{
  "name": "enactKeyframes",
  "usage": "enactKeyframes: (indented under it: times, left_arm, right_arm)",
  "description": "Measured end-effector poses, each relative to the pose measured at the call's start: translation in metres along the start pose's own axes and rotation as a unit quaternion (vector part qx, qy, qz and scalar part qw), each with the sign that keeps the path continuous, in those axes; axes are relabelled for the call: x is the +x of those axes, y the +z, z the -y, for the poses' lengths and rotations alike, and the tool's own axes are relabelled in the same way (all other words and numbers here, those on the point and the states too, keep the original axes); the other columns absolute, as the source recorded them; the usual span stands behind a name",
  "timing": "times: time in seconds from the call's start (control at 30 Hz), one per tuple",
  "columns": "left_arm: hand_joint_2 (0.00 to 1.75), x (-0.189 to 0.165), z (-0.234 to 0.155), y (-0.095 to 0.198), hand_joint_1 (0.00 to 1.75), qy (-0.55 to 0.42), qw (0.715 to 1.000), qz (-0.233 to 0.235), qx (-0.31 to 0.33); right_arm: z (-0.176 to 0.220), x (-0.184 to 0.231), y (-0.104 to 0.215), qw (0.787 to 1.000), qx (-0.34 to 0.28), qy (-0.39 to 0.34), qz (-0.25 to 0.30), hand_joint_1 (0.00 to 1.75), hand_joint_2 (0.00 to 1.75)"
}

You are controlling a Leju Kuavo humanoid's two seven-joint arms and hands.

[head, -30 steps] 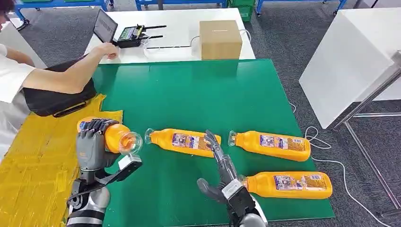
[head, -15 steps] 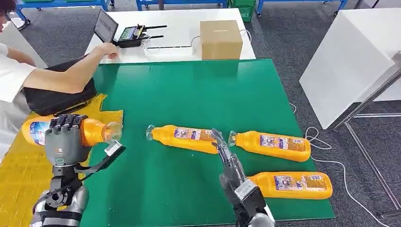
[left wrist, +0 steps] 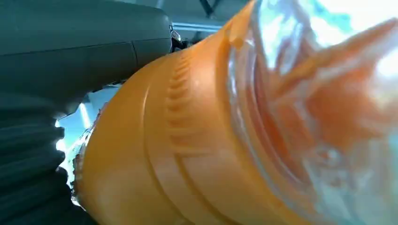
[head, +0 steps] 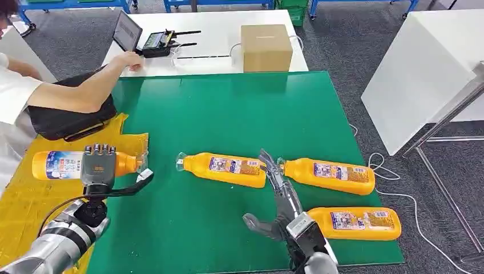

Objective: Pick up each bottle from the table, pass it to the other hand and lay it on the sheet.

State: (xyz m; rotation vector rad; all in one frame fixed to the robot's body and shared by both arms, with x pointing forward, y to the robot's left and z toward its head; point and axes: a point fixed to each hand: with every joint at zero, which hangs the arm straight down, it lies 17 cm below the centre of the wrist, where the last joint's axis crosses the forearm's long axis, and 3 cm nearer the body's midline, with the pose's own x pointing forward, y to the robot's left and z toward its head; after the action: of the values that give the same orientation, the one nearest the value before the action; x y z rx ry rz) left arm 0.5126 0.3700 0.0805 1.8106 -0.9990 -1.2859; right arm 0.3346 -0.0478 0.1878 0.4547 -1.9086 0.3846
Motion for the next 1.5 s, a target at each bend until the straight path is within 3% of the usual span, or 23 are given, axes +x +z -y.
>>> enactKeyframes:
  times: [0.03, 0.07, 0.1, 0.5, 0.77, 1.17, 1.27, 1.4, 1.5]
  left_arm:
    - [1.75, -0.003, 0.007, 0.0, 1.75, -0.007, 1.0, 0.002, -0.008]
    - [1.75, -0.006, 0.015, 0.001, 0.61, -0.011, 1.0, 0.003, -0.018]
    - [1.75, -0.008, 0.019, 0.001, 0.0, -0.012, 1.0, 0.002, -0.024]
    - [1.75, -0.012, 0.043, 0.008, 0.0, 0.011, 0.997, -0.025, -0.071]
    - [1.75, -0.003, 0.041, 0.004, 0.0, 0.128, 0.987, -0.047, -0.083]
    - [1.75, 0.016, 0.036, 0.002, 0.0, 0.188, 0.976, -0.056, -0.098]
    - [1.75, 0.031, 0.029, -0.001, 0.0, 0.223, 0.969, -0.04, -0.097]
    - [1.75, 0.074, 0.011, 0.0, 0.0, 0.299, 0.947, 0.008, -0.116]
    - [1.75, 0.104, -0.006, 0.005, 0.0, 0.353, 0.925, 0.036, -0.137]
  right_arm:
    - [0.0, 0.001, -0.001, 1.0, 0.0, 0.003, 0.002, 0.0, 1.75]
    - [0.001, 0.002, -0.003, 1.0, -0.001, 0.007, 0.003, 0.0, 1.75]
    - [0.001, 0.002, -0.003, 1.0, -0.002, 0.008, 0.004, 0.0, 1.75]
    - [0.002, 0.0, -0.006, 1.0, -0.009, 0.029, 0.001, 0.0, 1.75]
    - [0.007, -0.016, -0.006, 0.997, -0.022, 0.075, -0.028, 0.0, 1.75]
    - [0.012, -0.034, -0.008, 0.99, -0.025, 0.127, -0.057, 0.0, 1.75]
    - [0.021, -0.039, -0.01, 0.974, -0.037, 0.213, -0.063, 0.0, 1.75]
    - [0.037, -0.044, -0.016, 0.918, -0.05, 0.385, -0.077, 0.0, 1.75]
    - [0.043, -0.047, -0.021, 0.893, -0.05, 0.439, -0.087, 0.0, 1.75]
